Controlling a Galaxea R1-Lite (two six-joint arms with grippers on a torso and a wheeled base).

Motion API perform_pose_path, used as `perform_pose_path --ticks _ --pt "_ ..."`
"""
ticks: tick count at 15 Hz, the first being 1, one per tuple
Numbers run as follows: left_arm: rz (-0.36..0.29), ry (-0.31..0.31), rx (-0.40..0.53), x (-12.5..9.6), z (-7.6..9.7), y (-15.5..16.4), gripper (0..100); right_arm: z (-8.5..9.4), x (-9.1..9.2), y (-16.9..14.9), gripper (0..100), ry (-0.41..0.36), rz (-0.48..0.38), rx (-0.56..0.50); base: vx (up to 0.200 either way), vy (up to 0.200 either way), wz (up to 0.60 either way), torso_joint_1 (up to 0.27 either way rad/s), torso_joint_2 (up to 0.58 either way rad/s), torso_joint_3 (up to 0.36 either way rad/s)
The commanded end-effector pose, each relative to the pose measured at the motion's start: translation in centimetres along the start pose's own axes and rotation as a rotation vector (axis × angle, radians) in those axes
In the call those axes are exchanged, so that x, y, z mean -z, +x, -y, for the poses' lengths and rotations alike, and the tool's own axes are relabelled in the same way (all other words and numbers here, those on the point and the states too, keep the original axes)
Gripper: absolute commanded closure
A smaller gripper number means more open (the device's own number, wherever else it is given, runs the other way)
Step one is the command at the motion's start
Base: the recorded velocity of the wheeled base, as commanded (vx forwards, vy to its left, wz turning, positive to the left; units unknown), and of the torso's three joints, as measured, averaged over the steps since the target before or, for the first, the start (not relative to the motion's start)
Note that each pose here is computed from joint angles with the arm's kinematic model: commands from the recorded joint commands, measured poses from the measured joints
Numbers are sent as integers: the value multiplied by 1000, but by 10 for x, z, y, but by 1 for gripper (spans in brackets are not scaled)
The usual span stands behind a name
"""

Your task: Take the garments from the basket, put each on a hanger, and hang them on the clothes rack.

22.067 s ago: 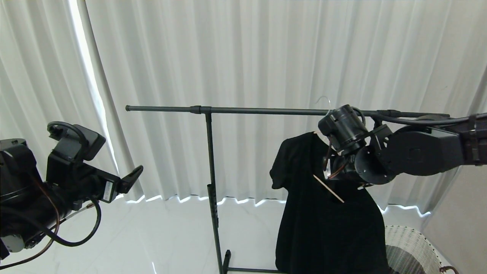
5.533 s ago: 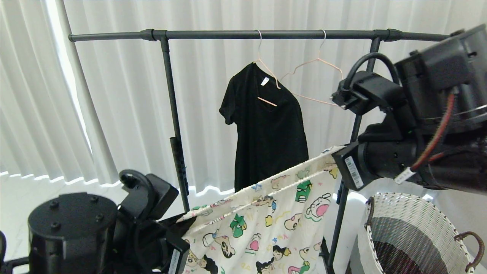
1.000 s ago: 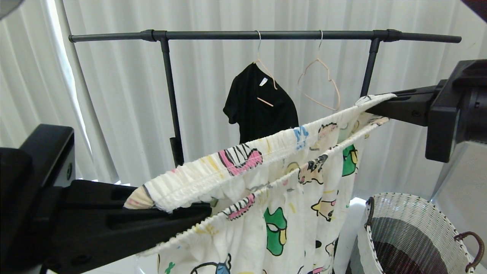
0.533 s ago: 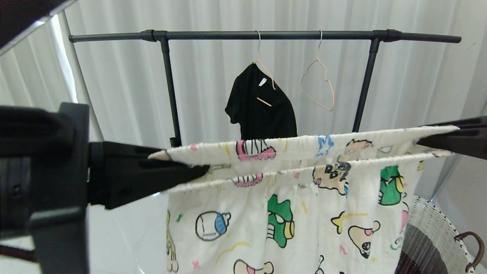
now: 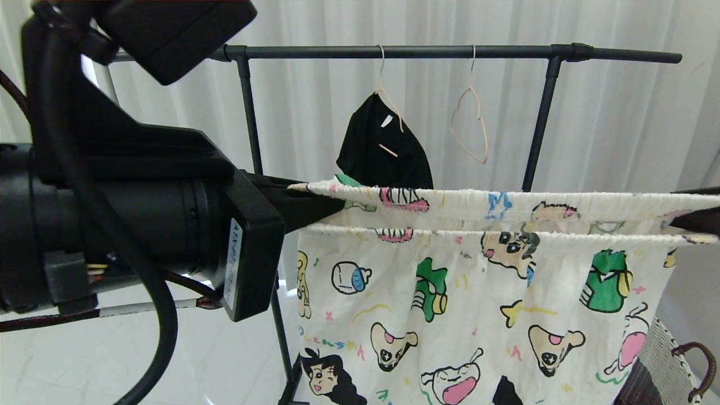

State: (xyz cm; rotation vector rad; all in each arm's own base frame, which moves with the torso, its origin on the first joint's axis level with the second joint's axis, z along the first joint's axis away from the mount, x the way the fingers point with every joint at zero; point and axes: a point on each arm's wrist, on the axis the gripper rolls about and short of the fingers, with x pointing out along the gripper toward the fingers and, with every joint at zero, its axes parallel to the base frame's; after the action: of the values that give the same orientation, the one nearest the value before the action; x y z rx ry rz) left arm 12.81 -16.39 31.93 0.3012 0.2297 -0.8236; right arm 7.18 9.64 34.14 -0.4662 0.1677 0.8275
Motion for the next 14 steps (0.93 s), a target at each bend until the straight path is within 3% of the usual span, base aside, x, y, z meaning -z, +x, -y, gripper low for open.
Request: perform_pose_path --ticks 1,4,5,9,11,14 --pt "-6 1 0 0 0 3 100 -2 0 2 100 -5 -3 -11 0 0 0 0 0 0" --pt "-6 1 0 0 0 3 100 -3 -1 5 100 -7 -9 -17 0 0 0 0 0 0" --pt "-6 1 0 0 0 3 100 -3 -1 5 0 -7 -9 -17 0 0 0 0 0 0" --pt "-17 1 -21 1 -2 6 100 -4 5 4 0 -11 -19 -25 0 0 0 0 0 0" --pt "-66 -9 -157 6 -12 18 100 -11 14 -3 0 -28 -17 -65 0 0 0 0 0 0" --pt "-66 -13 -212 8 -16 20 100 -14 26 -6 0 -27 -44 -48 0 0 0 0 0 0"
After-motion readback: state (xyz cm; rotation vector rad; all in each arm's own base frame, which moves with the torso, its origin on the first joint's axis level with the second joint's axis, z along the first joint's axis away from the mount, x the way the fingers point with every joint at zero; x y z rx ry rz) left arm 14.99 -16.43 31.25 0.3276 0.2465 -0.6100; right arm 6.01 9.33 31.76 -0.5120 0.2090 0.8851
